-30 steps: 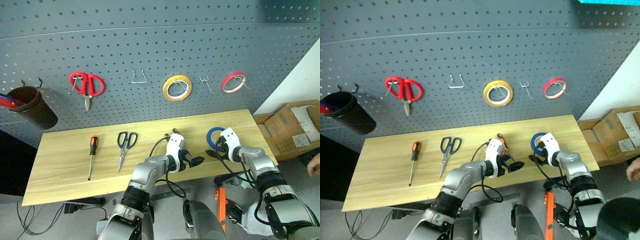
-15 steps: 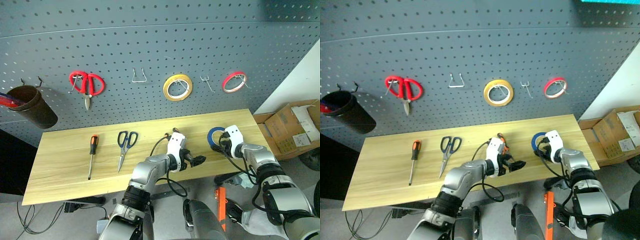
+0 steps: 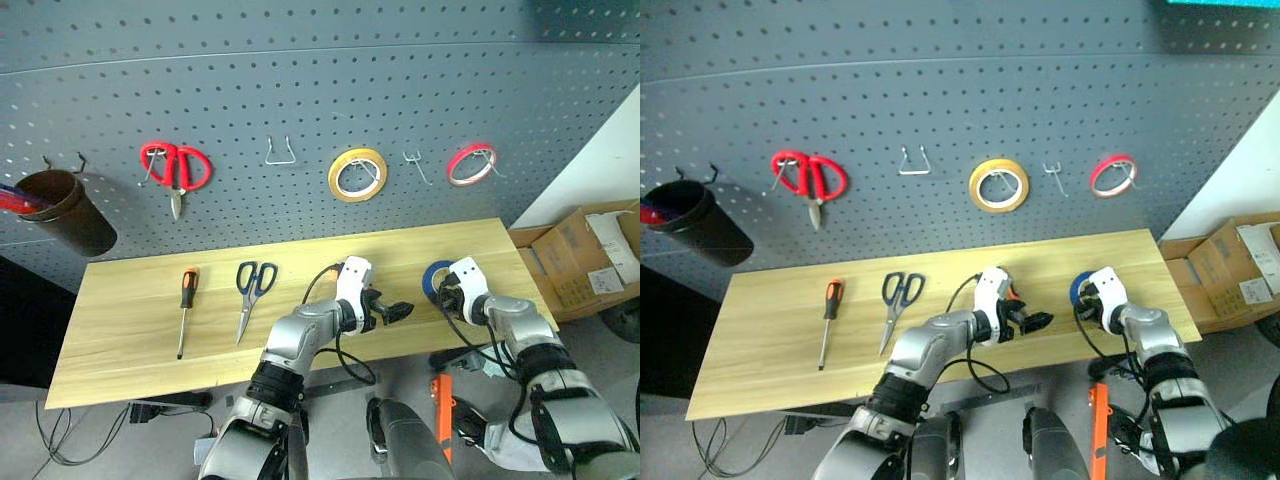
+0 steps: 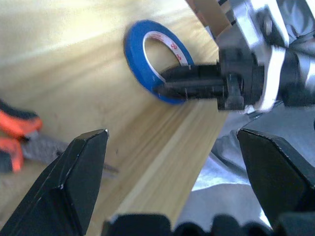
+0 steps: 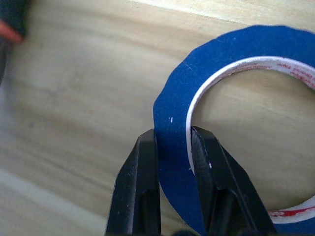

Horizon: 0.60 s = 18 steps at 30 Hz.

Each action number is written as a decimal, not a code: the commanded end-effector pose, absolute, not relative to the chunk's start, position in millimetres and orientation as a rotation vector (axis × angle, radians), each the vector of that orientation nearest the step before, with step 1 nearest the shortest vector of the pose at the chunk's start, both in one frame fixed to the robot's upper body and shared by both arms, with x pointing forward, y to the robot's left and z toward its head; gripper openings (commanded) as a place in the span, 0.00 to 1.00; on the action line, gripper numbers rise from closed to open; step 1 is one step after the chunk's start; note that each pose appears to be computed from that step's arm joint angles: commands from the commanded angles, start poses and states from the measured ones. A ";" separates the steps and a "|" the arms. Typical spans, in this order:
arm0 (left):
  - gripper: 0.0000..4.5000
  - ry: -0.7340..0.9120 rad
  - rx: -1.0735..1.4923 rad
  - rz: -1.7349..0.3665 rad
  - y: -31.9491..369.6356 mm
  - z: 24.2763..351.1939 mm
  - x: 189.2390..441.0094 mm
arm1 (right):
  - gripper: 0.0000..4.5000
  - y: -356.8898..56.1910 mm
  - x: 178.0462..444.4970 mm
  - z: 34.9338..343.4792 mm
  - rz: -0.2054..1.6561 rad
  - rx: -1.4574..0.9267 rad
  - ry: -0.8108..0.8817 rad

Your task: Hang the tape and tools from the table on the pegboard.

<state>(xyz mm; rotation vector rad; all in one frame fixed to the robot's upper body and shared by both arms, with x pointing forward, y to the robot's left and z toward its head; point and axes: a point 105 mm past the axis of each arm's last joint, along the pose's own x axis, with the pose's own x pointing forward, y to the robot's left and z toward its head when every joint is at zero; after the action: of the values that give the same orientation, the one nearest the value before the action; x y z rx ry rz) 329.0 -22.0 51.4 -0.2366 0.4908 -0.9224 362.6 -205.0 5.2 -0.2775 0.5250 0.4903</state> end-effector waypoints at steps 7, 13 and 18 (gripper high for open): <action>1.00 0.317 -0.371 -1.045 -7.0 109.7 330.6 | 0.12 -171.5 320.2 96.2 0.372 -0.674 0.012; 1.00 0.269 -0.522 -1.081 33.6 146.2 331.4 | 0.12 -144.0 306.2 106.5 0.345 -0.738 -0.169; 1.00 0.230 -0.601 -1.053 60.7 163.2 339.2 | 0.12 -125.7 321.7 129.9 0.373 -0.760 -0.340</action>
<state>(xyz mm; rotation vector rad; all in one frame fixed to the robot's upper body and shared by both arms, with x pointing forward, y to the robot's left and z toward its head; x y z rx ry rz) 339.7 60.6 143.0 -0.5916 0.2907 -1.0127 318.7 -131.1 108.0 -0.7477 -0.2278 0.3797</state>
